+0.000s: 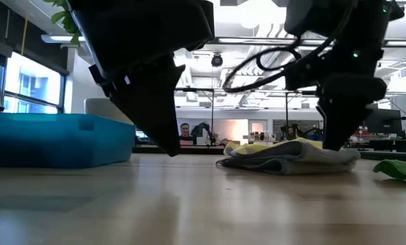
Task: Fold microfiber towels
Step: Stack the gray microfiber towel on top of the blue microfiber towel in the blue bin
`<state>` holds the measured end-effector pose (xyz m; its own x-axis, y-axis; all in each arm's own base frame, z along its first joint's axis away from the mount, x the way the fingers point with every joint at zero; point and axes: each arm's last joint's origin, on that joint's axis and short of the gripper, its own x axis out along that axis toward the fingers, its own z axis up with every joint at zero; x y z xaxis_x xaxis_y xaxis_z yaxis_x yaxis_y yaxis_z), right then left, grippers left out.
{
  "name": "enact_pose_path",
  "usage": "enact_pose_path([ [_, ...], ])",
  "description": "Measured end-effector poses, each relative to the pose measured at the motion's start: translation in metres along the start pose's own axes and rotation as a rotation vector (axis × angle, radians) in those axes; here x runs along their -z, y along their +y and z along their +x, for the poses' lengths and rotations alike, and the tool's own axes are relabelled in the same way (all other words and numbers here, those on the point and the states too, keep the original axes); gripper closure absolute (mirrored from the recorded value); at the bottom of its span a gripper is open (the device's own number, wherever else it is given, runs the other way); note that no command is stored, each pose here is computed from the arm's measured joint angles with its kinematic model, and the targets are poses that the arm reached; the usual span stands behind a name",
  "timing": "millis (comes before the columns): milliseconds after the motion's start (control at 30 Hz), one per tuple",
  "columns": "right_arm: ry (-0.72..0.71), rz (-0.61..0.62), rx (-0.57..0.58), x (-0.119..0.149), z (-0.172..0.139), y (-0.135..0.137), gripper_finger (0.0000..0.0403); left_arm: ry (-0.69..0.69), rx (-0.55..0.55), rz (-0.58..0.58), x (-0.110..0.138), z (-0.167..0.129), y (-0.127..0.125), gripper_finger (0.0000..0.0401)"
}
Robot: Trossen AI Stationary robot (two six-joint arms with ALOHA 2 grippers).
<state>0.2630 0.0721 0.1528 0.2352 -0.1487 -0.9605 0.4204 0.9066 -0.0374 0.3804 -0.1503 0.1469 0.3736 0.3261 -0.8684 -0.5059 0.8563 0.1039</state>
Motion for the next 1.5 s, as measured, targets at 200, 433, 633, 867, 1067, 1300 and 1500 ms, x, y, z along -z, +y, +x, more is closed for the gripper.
enact_pose_path([
  [200, -0.012, -0.030, 0.005, 0.003, 0.002, 0.000, 0.0234, -0.024, -0.017, -0.046, -0.004, 0.002, 0.003, 0.0327],
  [433, -0.122, -0.113, -0.009, -0.003, -0.042, -0.006, 0.0234, 0.010, 0.022, -0.022, -0.012, -0.001, 0.007, 0.0327],
  [633, -0.239, -0.119, -0.018, 0.012, -0.068, -0.028, 0.0234, -0.067, 0.075, -0.011, -0.034, -0.025, 0.012, 0.0327],
  [867, -0.399, -0.028, -0.109, 0.051, -0.058, -0.059, 0.0234, -0.111, 0.092, -0.049, -0.046, -0.038, 0.022, 0.0327],
  [1067, -0.632, -0.028, -0.243, 0.071, -0.046, -0.073, 0.0234, -0.118, 0.128, -0.091, -0.054, -0.036, 0.025, 0.0327],
  [1300, -0.854, -0.025, -0.256, 0.085, -0.039, -0.086, 0.0234, -0.154, 0.176, -0.129, -0.059, -0.037, 0.021, 0.0327],
  [1500, -0.897, 0.036, -0.193, 0.094, -0.031, -0.096, 0.0233, -0.145, 0.177, -0.288, -0.063, -0.029, 0.025, 0.0327],
])
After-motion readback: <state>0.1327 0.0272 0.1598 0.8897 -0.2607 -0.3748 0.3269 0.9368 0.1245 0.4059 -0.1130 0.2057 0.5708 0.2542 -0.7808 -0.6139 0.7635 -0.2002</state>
